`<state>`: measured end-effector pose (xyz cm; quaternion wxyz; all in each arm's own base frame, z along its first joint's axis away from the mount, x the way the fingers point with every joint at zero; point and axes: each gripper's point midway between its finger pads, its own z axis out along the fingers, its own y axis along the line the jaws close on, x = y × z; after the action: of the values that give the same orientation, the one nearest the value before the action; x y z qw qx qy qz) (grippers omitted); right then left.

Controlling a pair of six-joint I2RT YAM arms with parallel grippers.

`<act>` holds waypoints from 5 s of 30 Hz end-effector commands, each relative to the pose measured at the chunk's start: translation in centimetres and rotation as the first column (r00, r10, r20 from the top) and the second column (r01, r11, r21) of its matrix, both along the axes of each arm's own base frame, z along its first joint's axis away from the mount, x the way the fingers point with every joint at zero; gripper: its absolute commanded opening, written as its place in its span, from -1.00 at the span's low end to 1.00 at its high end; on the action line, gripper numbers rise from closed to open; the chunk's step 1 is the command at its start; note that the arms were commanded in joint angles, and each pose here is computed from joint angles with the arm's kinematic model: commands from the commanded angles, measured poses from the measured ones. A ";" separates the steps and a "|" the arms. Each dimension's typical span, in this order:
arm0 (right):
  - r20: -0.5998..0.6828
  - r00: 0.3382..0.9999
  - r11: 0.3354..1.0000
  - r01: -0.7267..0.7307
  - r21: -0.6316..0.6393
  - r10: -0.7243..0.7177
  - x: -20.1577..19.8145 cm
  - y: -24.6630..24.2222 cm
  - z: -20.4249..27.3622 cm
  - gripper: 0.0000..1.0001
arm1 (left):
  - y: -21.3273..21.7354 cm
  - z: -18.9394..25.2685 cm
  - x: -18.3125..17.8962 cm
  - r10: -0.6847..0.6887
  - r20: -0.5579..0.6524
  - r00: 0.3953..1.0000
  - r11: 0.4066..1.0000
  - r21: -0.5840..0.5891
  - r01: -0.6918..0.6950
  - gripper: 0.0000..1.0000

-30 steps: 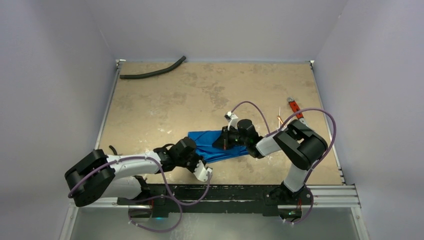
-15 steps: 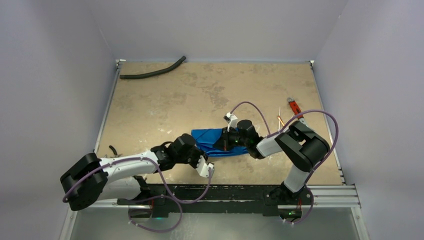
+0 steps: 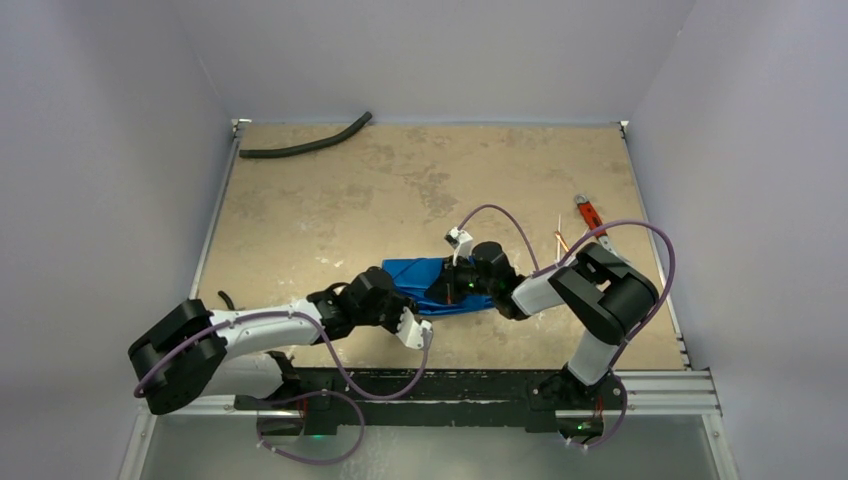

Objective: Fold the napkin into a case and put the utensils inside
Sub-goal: Stuff the top corner of the smaller-rectangle-folded napkin into the folded napkin.

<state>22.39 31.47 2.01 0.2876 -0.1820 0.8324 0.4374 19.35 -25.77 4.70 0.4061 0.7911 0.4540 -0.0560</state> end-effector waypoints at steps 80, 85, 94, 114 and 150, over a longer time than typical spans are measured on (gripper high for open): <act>0.917 0.332 0.907 -0.275 0.318 -0.221 -2.2 3.0 18.6 0.59 | 1.1 2.3 1.8 0.206 -0.409 0.889 0.959 -0.094 -0.266 -1.00; 0.921 0.323 0.897 -0.306 0.318 -0.217 -2.3 3.7 18.9 0.51 | 1.3 2.4 1.9 0.212 -0.409 0.887 0.957 -0.098 -0.274 -1.00; 0.922 0.346 0.884 -0.358 0.300 -0.172 -2.9 4.7 17.8 -0.28 | 1.5 2.6 2.2 0.225 -0.406 0.886 0.951 -0.109 -0.291 -1.00; 0.856 0.509 0.866 -0.383 0.323 -0.094 -2.8 5.0 15.5 -1.00 | 2.1 3.9 3.3 0.291 -0.380 0.878 0.923 -0.131 -0.363 -0.36; 0.630 0.776 0.839 -0.365 0.405 0.033 -1.8 5.2 10.8 -1.00 | 4.0 1.4 8.9 0.502 -0.410 0.761 0.794 -0.130 -0.594 -0.07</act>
<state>19.93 35.42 2.29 0.3829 -0.3111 0.6993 0.5173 27.83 -20.98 5.78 0.3904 0.5249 0.7460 -0.1247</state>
